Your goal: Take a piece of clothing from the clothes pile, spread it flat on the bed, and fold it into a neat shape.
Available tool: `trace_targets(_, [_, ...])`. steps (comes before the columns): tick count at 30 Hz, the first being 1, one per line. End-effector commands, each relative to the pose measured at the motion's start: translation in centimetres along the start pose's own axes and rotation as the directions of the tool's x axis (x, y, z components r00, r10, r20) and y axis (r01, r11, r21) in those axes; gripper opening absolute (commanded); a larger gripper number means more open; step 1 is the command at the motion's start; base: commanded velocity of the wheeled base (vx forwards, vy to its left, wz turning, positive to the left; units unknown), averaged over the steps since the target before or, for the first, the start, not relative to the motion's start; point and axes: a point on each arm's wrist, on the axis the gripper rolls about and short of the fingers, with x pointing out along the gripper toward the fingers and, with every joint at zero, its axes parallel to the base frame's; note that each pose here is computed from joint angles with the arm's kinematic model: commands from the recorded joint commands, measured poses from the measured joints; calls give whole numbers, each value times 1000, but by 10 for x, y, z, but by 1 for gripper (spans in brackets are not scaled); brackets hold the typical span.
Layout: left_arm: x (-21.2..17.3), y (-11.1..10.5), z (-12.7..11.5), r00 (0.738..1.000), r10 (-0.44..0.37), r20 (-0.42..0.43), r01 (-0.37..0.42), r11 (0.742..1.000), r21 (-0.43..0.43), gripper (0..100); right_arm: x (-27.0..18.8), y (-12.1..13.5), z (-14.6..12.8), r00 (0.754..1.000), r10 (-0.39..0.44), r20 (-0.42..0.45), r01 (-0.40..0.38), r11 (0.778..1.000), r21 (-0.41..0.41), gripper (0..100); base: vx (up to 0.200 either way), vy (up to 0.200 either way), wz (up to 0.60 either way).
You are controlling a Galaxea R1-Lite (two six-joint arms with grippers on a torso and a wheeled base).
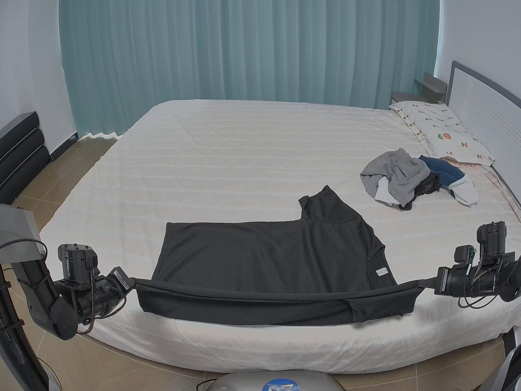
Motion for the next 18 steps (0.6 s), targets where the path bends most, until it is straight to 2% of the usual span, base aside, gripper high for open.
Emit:
trace_targets(1, [10, -1, 1, 1000, -3, 2, 3, 1000, -11, 0, 16, -7, 1, 999, -8, -37, 8, 1000, 16, 0, 0, 0, 0])
trace_targets(7, [9, -2, 4, 1000, -4, 18, 5, 1000, -13, 0, 14, -6, 2, 1000, -7, -29, 7, 1000, 18, 0, 0, 0, 0])
trace_targets(14, [-7, -9, 10, 998, -35, 50, 36, 999, -8, 0, -7, 0, 3, 1000, 0, 29, 0, 1000, 3, 0, 0, 0, 0])
trace_targets(18, [-7, -8, 7, 999, -30, 40, 31, 1000, -4, 0, -6, 1, 1, 1000, 2, 20, -2, 1000, -4, 0, 0, 0, 0])
